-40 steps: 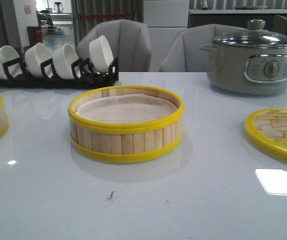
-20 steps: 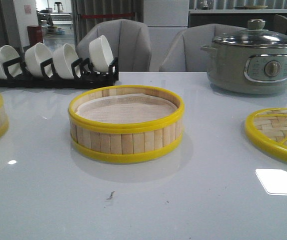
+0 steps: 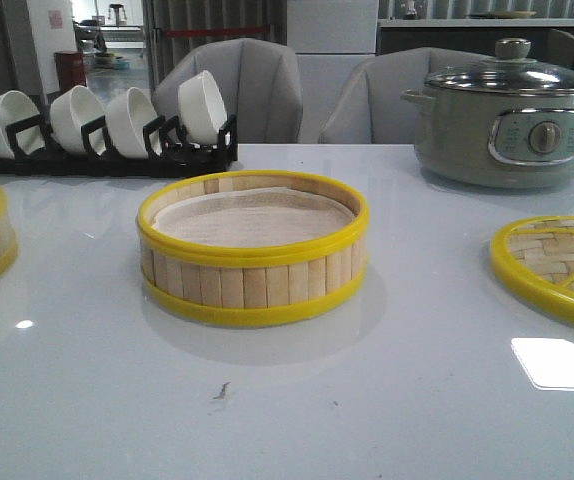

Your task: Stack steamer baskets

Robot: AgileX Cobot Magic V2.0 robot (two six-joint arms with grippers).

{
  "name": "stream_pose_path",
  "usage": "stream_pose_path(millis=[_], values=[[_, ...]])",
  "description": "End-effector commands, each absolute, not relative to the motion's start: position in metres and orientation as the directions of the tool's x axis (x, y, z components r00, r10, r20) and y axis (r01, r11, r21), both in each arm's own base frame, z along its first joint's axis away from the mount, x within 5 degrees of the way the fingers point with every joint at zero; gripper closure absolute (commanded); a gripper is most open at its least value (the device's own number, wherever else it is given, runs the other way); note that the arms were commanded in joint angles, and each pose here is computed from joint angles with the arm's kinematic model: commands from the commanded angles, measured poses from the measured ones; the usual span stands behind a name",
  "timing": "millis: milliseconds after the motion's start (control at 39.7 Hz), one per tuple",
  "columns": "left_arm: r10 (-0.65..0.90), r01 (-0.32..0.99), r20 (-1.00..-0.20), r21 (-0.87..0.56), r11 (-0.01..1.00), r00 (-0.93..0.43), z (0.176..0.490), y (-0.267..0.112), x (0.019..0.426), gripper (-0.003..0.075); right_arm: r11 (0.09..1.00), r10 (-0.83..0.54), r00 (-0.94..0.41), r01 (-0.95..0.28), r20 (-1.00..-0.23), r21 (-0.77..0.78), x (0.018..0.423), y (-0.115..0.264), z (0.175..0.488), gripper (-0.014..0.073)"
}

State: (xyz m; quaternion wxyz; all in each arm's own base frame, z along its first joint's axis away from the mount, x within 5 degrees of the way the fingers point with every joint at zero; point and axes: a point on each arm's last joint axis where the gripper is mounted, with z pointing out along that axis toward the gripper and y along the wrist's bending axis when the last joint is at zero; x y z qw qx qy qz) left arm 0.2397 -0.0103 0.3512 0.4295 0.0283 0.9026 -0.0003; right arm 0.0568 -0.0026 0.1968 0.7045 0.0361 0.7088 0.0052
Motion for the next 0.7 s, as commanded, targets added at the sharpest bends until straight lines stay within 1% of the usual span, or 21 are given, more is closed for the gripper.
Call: stream_pose_path(millis=[0,201,352,679], values=[[0.032,0.05,-0.848,0.006,0.999,-0.53,0.3726,-0.0111,0.2399,0.0636,0.998,0.035,0.119,0.041,-0.992,0.04,0.054,-0.0024,0.211,0.0547],[0.045,0.049,-0.872,0.025,0.999,-0.487,0.3765,-0.0101,0.2422,0.0636,0.998,0.035,0.119,0.041,-0.992,0.04,0.054,-0.0024,0.211,0.0547],[0.051,0.049,-0.859,0.03,0.998,-0.51,0.3743,-0.0098,0.241,0.0636,0.998,0.035,0.119,0.041,-0.992,0.04,0.054,-0.0024,0.211,0.0547],[0.055,0.048,-0.859,0.035,0.998,-0.509,0.3744,-0.0095,0.241,0.0636,0.998,0.035,0.119,0.041,-0.992,0.04,0.054,-0.0024,0.211,0.0547]])
